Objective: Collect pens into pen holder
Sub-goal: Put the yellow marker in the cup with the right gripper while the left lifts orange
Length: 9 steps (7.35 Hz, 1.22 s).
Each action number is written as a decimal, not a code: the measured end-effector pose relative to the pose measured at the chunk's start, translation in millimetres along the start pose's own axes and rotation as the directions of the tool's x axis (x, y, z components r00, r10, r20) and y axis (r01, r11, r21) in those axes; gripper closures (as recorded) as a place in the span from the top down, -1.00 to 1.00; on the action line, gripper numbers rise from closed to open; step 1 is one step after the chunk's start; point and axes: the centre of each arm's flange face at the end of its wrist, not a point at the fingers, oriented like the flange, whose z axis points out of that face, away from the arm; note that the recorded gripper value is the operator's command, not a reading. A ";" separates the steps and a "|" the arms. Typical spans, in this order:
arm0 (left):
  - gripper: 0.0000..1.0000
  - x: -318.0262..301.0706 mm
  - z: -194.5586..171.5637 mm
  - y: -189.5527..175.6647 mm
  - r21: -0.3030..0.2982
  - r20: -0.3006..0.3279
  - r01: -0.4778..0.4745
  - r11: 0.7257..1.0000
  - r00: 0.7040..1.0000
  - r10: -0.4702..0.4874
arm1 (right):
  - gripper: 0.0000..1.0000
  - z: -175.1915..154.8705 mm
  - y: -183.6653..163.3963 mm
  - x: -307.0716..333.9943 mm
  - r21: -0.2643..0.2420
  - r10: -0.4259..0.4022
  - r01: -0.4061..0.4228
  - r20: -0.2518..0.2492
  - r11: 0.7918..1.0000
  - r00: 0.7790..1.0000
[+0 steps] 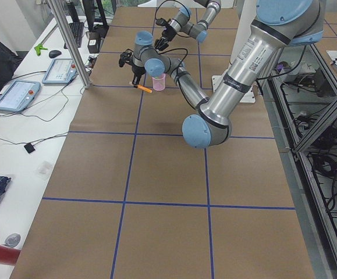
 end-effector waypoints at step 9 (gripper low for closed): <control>-1.00 -18.6 11.3 7.7 -0.001 0.003 -0.005 1.000 1.000 0.005 | -1.00 47.5 45.6 -9.4 -0.034 -0.025 0.023 -0.074 0.999 0.997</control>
